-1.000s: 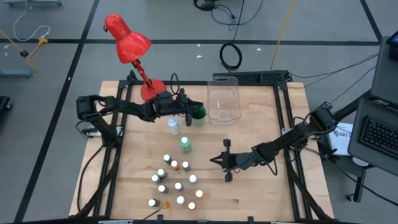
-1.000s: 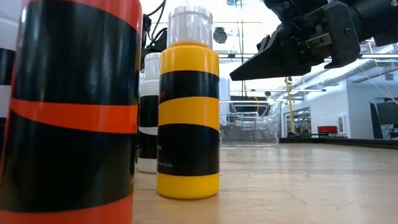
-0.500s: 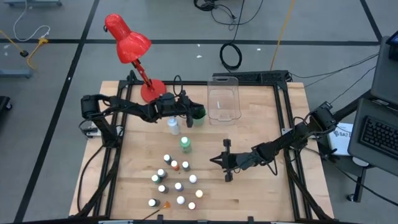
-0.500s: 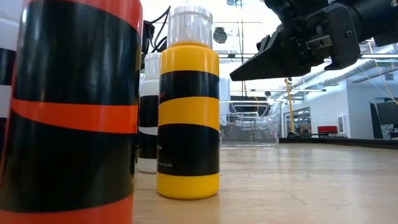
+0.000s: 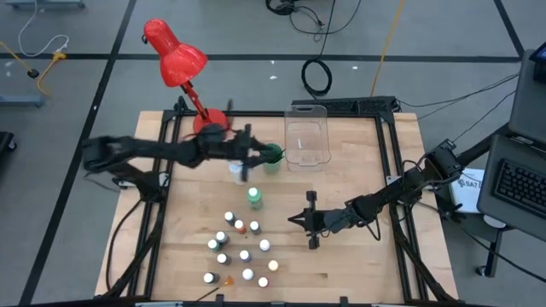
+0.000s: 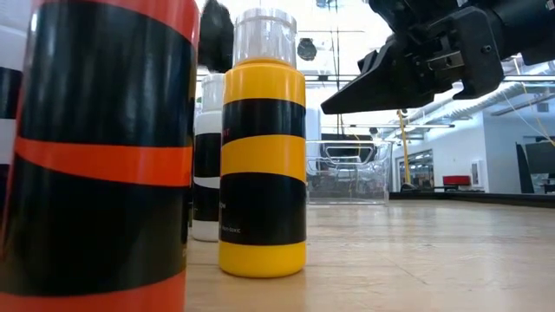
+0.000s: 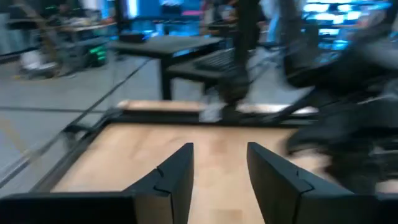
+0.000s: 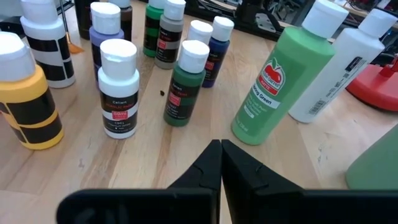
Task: Pick & Place Paint Supplies
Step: Put the yellow paint bottle into the transparent bin
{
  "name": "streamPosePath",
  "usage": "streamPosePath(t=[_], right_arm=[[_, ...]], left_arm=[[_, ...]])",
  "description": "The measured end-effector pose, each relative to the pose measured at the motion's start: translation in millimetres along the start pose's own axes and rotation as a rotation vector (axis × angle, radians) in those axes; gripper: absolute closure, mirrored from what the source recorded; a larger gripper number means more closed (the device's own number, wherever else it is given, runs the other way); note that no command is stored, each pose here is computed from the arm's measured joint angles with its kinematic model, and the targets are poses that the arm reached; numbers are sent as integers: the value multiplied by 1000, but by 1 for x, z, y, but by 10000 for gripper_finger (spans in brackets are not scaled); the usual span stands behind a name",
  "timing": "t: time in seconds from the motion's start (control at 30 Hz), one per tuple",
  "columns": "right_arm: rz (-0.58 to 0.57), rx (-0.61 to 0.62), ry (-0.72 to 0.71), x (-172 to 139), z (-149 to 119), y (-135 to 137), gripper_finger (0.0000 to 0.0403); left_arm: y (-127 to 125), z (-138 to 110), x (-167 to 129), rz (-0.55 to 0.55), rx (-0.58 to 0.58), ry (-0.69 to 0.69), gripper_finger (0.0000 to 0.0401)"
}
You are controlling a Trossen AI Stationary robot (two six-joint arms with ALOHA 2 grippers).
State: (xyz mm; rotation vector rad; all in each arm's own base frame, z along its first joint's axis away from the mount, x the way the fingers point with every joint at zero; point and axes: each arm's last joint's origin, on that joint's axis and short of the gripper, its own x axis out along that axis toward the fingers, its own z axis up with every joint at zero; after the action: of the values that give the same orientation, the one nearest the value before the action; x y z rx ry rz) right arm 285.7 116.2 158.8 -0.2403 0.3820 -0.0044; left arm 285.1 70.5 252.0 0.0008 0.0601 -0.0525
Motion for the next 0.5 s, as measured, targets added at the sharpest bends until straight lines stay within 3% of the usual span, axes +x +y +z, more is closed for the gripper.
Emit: streamPosePath(t=[0.1,0.2,0.33,0.5], right_arm=[[0,-1,1,0,0,0,401],[0,0,1,0,0,0,401],[1,26,4,1,-2,1,401],[1,29,6,2,-3,1,401]], left_arm=[[-32,29,-34,4,43,59,271],[-63,41,-69,55,138,117,320],[-85,23,-104,88,167,46,391],[-85,-12,-126,110,144,-18,385]])
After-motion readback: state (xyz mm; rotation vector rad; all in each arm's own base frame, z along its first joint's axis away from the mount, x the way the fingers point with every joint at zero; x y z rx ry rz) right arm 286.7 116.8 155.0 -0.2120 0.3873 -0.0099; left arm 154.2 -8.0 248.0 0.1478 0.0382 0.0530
